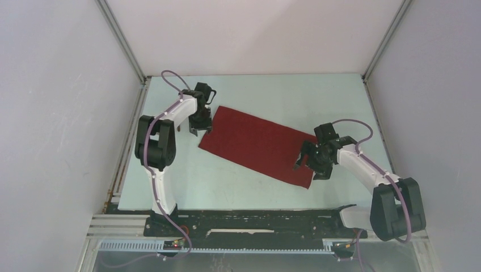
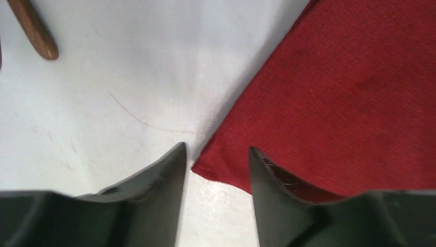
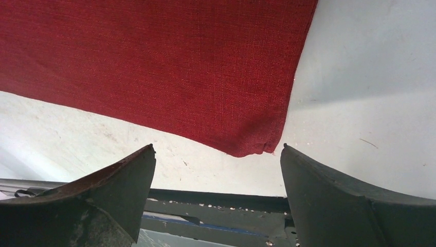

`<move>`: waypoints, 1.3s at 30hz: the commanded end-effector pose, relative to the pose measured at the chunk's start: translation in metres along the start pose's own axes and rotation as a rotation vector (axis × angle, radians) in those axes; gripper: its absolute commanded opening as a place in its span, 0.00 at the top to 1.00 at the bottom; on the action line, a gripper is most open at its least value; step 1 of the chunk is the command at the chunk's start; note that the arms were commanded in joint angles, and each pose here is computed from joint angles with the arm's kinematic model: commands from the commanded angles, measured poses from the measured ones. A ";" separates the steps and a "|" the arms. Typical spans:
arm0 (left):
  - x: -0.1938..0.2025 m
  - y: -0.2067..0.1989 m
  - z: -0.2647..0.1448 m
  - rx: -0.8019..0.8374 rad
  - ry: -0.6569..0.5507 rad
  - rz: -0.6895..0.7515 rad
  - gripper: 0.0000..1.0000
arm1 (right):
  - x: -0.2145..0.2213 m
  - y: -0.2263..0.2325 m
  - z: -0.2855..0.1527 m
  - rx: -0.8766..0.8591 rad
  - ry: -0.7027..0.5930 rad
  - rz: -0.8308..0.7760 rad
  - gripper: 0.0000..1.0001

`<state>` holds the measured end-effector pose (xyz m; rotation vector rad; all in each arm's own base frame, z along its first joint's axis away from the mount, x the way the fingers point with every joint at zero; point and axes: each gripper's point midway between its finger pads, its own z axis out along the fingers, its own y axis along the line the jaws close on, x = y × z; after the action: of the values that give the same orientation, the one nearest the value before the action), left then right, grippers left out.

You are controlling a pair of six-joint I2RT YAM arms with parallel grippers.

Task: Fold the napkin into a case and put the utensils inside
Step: Smooth out the rectangle-folded napkin at the center of the board.

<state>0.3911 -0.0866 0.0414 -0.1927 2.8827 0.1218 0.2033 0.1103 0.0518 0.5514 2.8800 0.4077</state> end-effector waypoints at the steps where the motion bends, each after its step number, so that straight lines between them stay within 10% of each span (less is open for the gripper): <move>1: -0.007 -0.004 -0.056 0.064 -0.110 -0.002 0.37 | 0.003 0.009 -0.008 -0.045 -0.005 -0.019 0.01; 20: 0.034 -0.014 0.021 0.181 0.082 -0.169 0.30 | 0.025 -0.017 0.030 0.103 0.089 0.007 0.00; 39: 0.014 -0.014 -0.058 0.256 -0.074 -0.077 0.25 | -0.060 -0.029 -0.012 0.075 -0.009 0.175 0.15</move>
<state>0.3625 -0.1000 0.0603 -0.3215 2.8586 -0.1768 0.2168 0.0671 0.0530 0.8717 2.8593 0.3912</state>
